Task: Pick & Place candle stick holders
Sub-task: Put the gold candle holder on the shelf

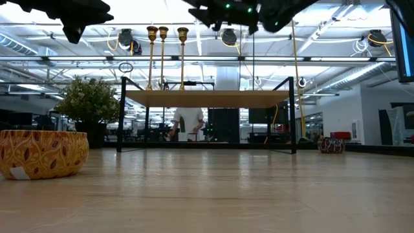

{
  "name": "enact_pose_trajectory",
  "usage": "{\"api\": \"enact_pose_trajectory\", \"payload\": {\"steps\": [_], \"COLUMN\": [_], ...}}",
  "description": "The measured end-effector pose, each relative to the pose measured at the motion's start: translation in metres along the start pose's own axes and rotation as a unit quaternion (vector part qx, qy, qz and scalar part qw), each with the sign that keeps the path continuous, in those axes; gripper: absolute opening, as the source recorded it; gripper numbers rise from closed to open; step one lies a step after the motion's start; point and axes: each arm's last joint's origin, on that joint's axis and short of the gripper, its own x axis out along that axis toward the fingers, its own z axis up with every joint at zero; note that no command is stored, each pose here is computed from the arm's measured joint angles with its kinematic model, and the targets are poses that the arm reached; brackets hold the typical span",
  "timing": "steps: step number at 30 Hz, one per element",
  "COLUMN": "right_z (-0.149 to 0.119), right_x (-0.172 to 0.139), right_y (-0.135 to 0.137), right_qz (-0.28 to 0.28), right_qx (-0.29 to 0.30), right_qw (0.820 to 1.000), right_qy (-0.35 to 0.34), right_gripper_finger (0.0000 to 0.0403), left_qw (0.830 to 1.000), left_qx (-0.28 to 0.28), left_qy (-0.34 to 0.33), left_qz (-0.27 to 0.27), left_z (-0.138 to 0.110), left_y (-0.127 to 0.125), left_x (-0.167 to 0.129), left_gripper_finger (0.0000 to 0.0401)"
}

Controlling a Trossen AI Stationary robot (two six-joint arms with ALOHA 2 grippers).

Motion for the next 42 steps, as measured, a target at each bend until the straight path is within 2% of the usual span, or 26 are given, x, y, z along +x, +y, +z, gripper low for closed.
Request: {"api": "enact_pose_trajectory", "payload": {"steps": [3, 8, 11, 15, 18, 20, 24, 27, 32, 38, 42], "right_z": [0.016, 0.028, 0.032, 0.028, 0.019, 0.009, -0.017, -0.030, -0.054, -0.066, -0.052], "right_x": [-0.007, -0.027, -0.043, -0.063, -0.071, -0.073, -0.077, -0.081, -0.093, -0.105, -0.111], "right_y": [0.002, 0.006, 0.008, 0.011, 0.013, 0.014, 0.015, 0.016, 0.015, 0.014, 0.012], "right_qz": [0.000, -0.004, -0.027, -0.040, -0.048, -0.052, -0.058, -0.061, -0.070, -0.075, -0.063], "right_qx": [-0.004, 0.011, 0.024, 0.049, 0.077, 0.089, 0.107, 0.113, 0.129, 0.136, 0.131], "right_qw": [0.999, 0.983, 0.963, 0.926, 0.901, 0.896, 0.902, 0.920, 0.934, 0.934, 0.950], "right_qy": [0.041, 0.181, 0.266, 0.372, 0.424, 0.433, 0.414, 0.370, 0.325, 0.321, 0.276], "right_gripper_finger": [0.0320, 0.0276, 0.0249, 0.0213, 0.0186, 0.0169, 0.0135, 0.0110, 0.0069, 0.0024, 0.0003], "left_qw": [1.000, 1.000, 1.000, 1.000, 1.000, 1.000, 1.000, 1.000, 1.000, 0.997, 0.994], "left_qx": [0.000, 0.000, 0.000, 0.000, 0.000, 0.000, -0.002, -0.003, -0.014, -0.043, -0.057], "left_qy": [0.000, 0.000, 0.000, 0.000, 0.000, 0.000, -0.001, -0.001, -0.014, -0.062, -0.089], "left_qz": [0.000, 0.000, 0.000, 0.000, 0.000, 0.000, 0.000, 0.000, -0.004, -0.006, -0.014], "left_z": [0.000, 0.000, 0.000, 0.000, 0.000, 0.000, 0.000, 0.000, 0.003, 0.013, 0.019], "left_y": [0.000, 0.000, 0.000, 0.000, 0.000, 0.000, 0.000, 0.000, -0.001, -0.003, -0.004], "left_x": [0.000, 0.000, 0.000, 0.000, 0.000, 0.000, 0.000, 0.000, 0.000, -0.001, -0.002], "left_gripper_finger": [0.0093, 0.0093, 0.0093, 0.0093, 0.0093, 0.0093, 0.0093, 0.0093, 0.0093, 0.0093, 0.0093]}}
